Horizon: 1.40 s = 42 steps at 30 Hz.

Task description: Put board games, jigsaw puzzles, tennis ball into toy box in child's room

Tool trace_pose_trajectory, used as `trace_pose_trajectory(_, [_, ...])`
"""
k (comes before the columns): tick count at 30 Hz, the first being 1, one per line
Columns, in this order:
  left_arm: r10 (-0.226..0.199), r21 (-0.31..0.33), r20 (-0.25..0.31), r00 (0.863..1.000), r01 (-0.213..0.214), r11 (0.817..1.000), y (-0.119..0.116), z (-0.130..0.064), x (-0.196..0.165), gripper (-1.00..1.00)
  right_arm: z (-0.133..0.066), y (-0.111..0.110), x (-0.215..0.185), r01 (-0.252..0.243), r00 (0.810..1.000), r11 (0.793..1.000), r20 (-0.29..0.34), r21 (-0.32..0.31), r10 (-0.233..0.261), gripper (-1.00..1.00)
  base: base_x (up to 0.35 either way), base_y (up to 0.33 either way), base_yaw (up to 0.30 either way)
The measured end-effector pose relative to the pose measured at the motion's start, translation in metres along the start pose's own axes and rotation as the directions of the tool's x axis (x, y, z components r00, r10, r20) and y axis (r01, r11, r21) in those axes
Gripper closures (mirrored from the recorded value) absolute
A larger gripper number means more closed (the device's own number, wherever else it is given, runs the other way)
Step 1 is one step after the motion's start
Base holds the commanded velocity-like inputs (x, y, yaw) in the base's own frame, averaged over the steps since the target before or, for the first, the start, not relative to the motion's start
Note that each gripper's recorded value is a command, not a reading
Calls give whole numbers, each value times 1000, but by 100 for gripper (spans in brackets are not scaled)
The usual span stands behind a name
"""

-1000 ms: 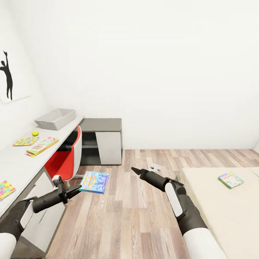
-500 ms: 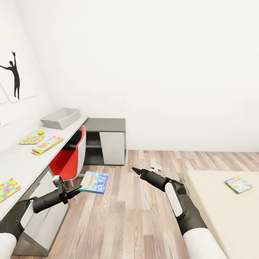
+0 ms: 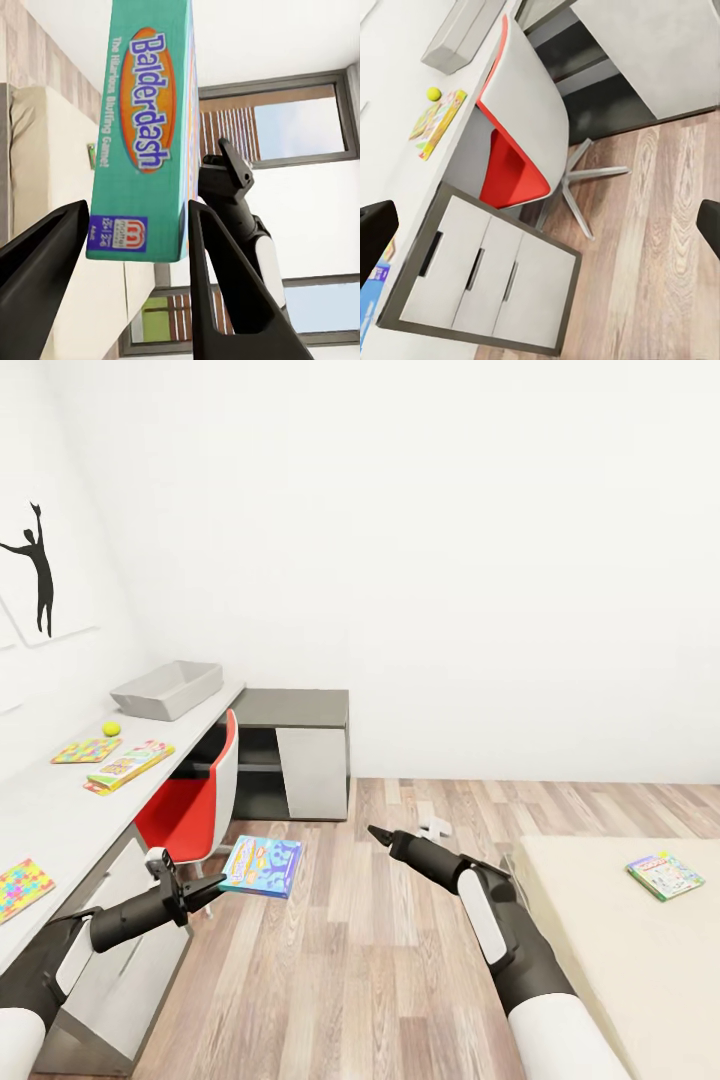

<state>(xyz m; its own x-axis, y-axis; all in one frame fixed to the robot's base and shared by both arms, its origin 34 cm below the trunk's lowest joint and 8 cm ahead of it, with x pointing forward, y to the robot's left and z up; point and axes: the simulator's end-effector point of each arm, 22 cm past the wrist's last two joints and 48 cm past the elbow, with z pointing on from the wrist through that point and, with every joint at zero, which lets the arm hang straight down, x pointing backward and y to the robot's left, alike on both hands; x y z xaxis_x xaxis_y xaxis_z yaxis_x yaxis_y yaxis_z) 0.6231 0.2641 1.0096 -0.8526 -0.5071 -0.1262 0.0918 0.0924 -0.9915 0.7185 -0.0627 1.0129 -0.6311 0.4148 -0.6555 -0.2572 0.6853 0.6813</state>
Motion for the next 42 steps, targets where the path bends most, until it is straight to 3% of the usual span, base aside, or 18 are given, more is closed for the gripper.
trace_pose_trajectory(15, [6,1,-1,1000,-6,1000,-2,0,0,100,-1,1,0,2,1000,1000,-3,1,-2,-100,172,-88,33])
trace_pose_trajectory(42, [16,16,0,1000,-16,1000,-14,-1,-1,100,-6,10,-8,13,1000,1000,8,-8,-13,-100,6,-4,53])
